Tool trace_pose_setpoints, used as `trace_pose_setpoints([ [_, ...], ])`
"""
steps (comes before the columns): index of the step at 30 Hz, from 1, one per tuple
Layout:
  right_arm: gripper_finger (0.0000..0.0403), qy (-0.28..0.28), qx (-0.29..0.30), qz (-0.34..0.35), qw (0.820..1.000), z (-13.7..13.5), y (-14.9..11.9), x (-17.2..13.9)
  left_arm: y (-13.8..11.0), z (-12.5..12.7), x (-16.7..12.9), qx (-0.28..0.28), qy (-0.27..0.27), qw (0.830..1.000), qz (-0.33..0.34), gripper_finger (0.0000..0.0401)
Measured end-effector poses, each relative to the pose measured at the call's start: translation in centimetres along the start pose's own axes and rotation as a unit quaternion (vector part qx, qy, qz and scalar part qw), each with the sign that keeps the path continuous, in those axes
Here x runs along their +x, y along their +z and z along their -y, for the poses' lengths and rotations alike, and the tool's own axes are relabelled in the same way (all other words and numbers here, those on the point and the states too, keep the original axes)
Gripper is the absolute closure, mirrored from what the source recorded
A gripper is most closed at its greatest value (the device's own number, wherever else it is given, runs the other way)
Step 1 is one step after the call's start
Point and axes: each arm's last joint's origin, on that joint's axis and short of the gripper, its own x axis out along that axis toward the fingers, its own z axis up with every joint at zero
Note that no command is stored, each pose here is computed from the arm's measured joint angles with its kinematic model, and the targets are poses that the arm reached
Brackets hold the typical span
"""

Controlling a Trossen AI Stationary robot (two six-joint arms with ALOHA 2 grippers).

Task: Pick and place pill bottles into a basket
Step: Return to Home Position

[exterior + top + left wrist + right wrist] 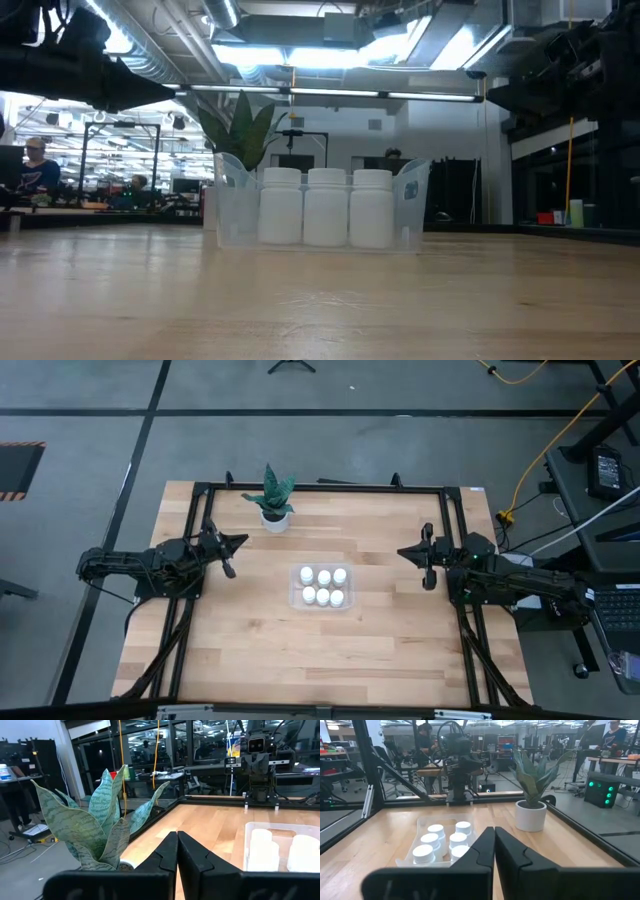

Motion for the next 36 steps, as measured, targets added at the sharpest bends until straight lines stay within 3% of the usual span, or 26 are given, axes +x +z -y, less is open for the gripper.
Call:
trace_pose_setpoints([
  [10,0.0386,0.009,0.000,0.000,1.000,-0.3,0.0,0.0,0.0,0.0,0.0,0.000,0.000,1.000,0.000,0.0394],
  [21,0.0386,0.132,-0.003,-0.003,0.991,-2.9,-0.1,-0.2,0.0,0.0,0.0,0.000,0.000,1.000,0.000,0.0393],
  [32,0.0386,0.233,0.022,0.044,0.971,-4.8,0.7,-1.6,0.0,0.0,0.0,0.000,0.000,1.000,0.000,0.0393],
  [36,0.0386,0.238,0.029,0.045,0.970,-5.3,0.8,-1.8,0.0,0.0,0.0,0.000,0.000,1.000,0.000,0.0394],
])
